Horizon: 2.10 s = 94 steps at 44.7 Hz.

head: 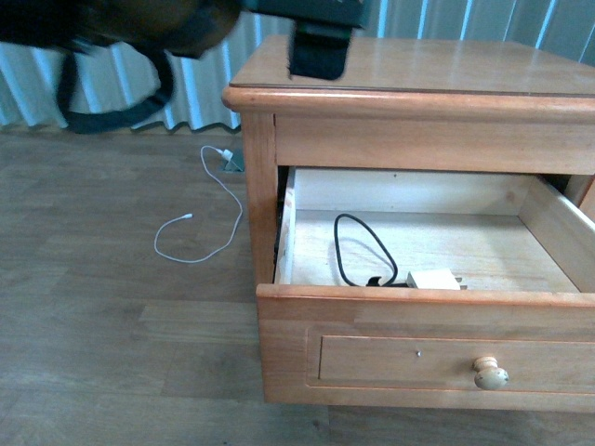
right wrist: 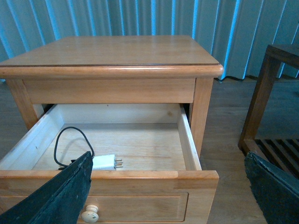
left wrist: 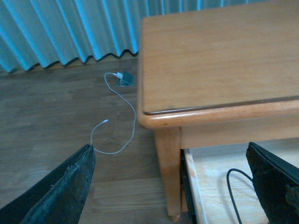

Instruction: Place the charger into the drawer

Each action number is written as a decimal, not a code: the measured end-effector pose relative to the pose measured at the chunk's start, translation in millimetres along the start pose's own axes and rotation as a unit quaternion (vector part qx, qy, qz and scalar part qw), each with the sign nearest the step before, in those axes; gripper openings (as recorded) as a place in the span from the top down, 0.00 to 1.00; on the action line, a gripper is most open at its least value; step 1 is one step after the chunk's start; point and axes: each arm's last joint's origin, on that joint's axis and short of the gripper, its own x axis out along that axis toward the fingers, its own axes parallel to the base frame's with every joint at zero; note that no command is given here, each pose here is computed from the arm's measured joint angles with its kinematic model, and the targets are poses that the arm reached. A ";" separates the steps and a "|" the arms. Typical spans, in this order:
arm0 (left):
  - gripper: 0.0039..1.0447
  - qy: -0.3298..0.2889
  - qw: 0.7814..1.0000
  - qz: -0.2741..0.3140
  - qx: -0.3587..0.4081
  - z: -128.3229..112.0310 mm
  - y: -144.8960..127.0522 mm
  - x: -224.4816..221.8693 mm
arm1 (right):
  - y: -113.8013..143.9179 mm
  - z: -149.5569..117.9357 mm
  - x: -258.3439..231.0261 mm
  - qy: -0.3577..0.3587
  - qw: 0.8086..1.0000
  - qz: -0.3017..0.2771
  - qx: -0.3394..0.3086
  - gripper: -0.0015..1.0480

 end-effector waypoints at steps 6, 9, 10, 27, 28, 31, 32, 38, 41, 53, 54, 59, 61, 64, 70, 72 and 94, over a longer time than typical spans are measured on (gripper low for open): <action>0.06 -0.037 0.998 0.043 -0.010 16.9 30.3 -42.6 | 0.0 0.0 0.0 0.000 1.000 0.000 0.000 0.08; 0.06 -0.049 0.997 0.062 -0.017 18.7 41.5 -64.1 | 0.0 0.0 0.0 0.000 1.000 0.000 0.000 0.08; 0.06 -0.052 0.996 0.067 -0.018 18.3 44.8 -71.1 | 0.0 0.0 0.0 0.000 1.000 0.000 0.000 0.08; 0.06 -0.077 0.984 0.137 -0.078 -7.1 76.4 -177.4 | 0.0 0.0 0.0 0.000 1.000 0.000 0.000 0.08; 0.06 -0.079 0.984 0.137 -0.081 -6.4 77.0 -178.5 | 0.0 0.0 0.0 0.000 1.000 0.000 0.000 0.08; 0.06 -0.078 0.985 0.135 -0.080 -6.9 76.3 -178.5 | 0.0 0.0 0.0 0.000 1.000 0.000 0.000 0.08; 0.06 -0.077 0.985 0.135 -0.078 -7.7 75.7 -177.9 | 0.0 0.0 0.0 0.000 1.000 0.000 0.000 0.08; 0.24 -0.065 0.996 0.039 -0.053 -26.2 88.4 -177.9 | 0.0 0.0 0.0 0.000 1.000 0.000 0.000 0.08; 0.34 -0.066 0.996 0.013 -0.053 -38.8 98.4 -178.9 | 0.0 0.0 0.0 0.000 1.000 0.000 0.000 0.08; 0.84 -0.068 0.996 0.007 -0.057 -83.5 132.4 -182.5 | 0.1 0.1 -0.1 0.000 1.000 0.000 0.000 0.08; 0.88 -0.068 0.996 0.009 -0.057 -85.8 134.1 -182.7 | 0.1 0.1 -0.1 0.000 1.000 0.000 0.000 0.08; 0.96 -0.069 0.996 0.008 -0.058 -95.8 140.8 -183.7 | 0.1 0.1 -0.1 0.000 1.000 0.000 0.000 0.08; 0.96 -0.069 0.996 0.008 -0.058 -99.3 143.0 -184.0 | 0.1 0.1 -0.1 0.000 1.000 0.000 0.000 0.08; 0.96 -0.069 0.996 0.008 -0.058 -104.1 145.9 -184.5 | 0.1 0.1 -0.1 0.000 1.000 0.000 0.000 0.08; 0.96 -0.069 0.996 0.011 -0.059 -112.1 150.9 -185.6 | 0.1 0.1 -0.1 0.000 1.000 0.000 0.000 0.08; 0.96 -0.070 0.996 0.011 -0.059 -114.3 152.1 -185.9 | 0.1 0.1 -0.1 0.000 1.000 0.000 0.000 0.08; 0.96 -0.068 0.996 0.013 -0.060 -133.1 164.8 -195.6 | 0.1 -0.1 0.0 0.000 1.000 0.000 0.000 0.08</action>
